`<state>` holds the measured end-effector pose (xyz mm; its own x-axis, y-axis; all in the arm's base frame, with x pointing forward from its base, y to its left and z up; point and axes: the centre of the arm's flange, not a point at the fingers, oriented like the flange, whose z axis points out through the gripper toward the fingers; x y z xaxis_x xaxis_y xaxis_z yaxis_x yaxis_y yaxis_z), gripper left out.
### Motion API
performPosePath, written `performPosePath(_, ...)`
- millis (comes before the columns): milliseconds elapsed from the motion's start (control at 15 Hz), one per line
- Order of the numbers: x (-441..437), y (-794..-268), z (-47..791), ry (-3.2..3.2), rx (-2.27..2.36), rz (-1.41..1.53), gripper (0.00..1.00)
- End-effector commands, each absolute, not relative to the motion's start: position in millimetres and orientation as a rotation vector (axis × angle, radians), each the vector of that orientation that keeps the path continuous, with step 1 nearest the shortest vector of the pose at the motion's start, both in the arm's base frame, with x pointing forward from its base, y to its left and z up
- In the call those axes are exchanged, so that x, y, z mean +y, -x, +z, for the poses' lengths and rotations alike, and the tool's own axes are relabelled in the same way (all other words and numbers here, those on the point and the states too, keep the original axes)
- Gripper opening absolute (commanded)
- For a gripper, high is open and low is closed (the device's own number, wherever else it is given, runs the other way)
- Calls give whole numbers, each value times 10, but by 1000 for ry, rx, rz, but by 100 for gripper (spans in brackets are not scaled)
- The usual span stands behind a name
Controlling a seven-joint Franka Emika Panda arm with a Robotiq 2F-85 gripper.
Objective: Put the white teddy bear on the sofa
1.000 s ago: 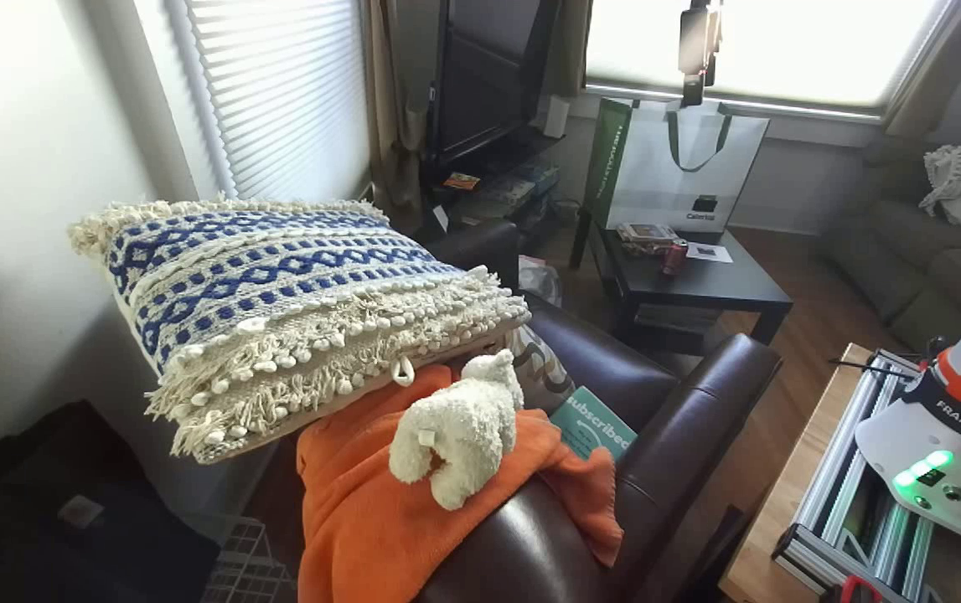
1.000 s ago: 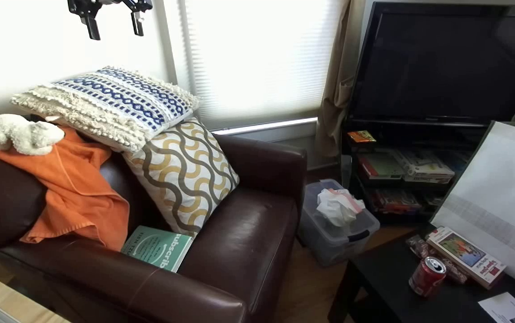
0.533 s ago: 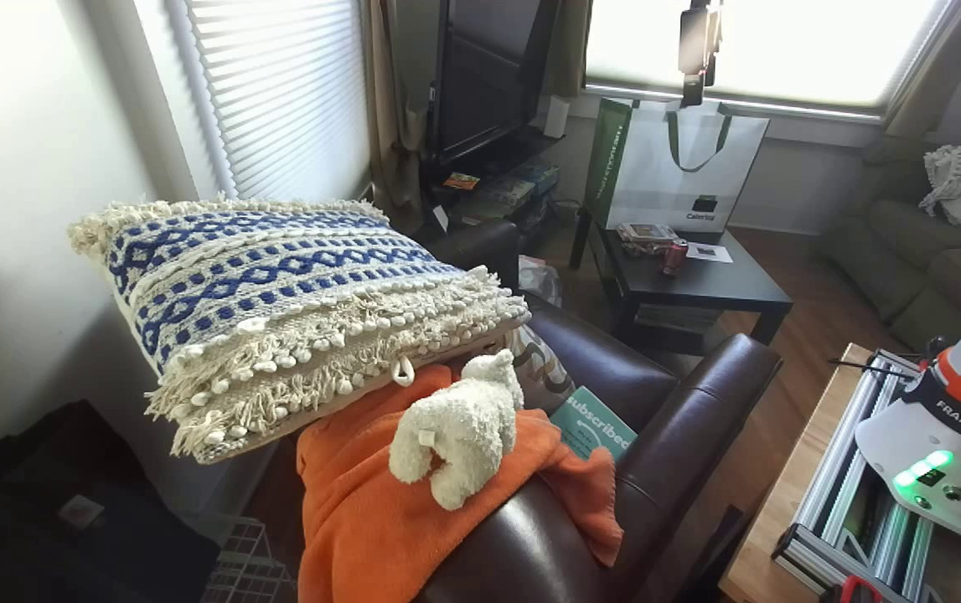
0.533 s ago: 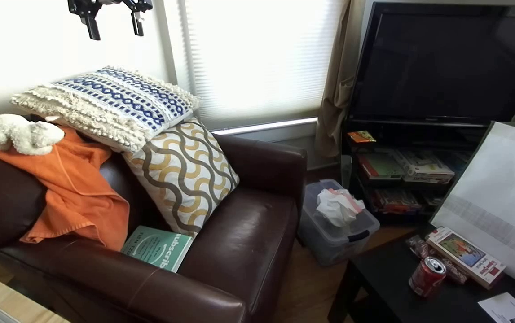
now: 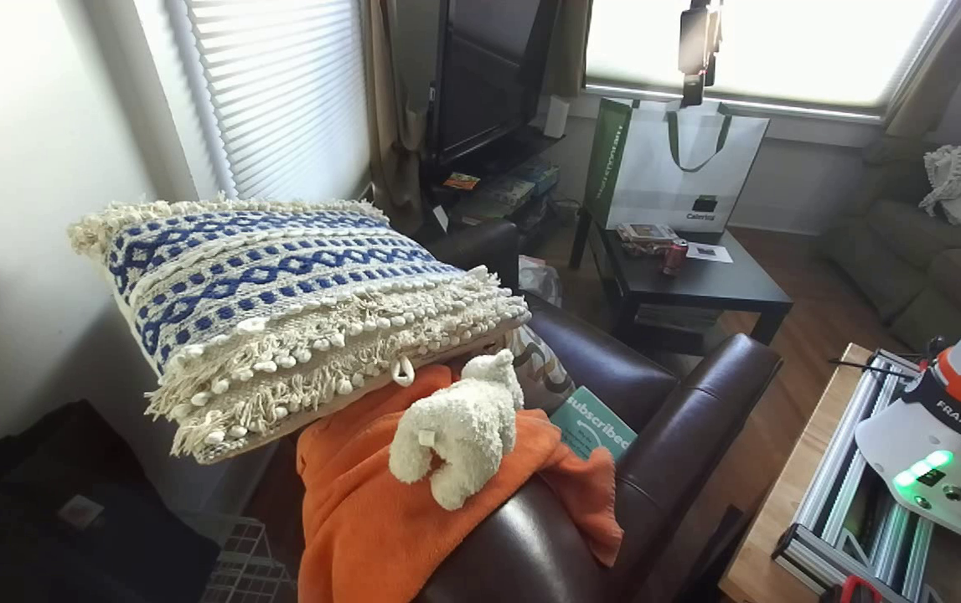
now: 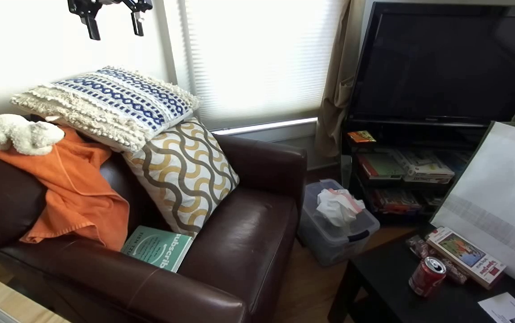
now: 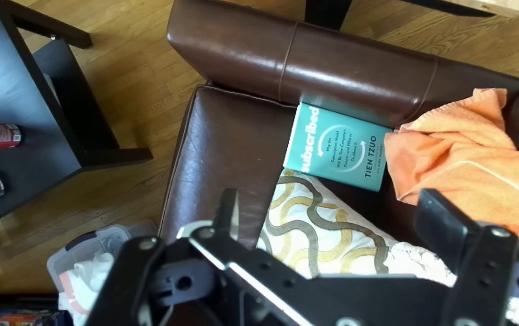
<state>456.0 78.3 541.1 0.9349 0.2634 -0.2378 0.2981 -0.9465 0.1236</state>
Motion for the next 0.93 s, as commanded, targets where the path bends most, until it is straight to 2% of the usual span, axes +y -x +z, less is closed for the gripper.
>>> performPosePath(0, 783, -4560, 5411, -2934, 428, -328, 100)
performPosePath(467, 821, -4588, 5398, -2931, 444, -319, 100)
performPosePath(867, 1458, -4941, 5308, -2839, 618, -257, 100)
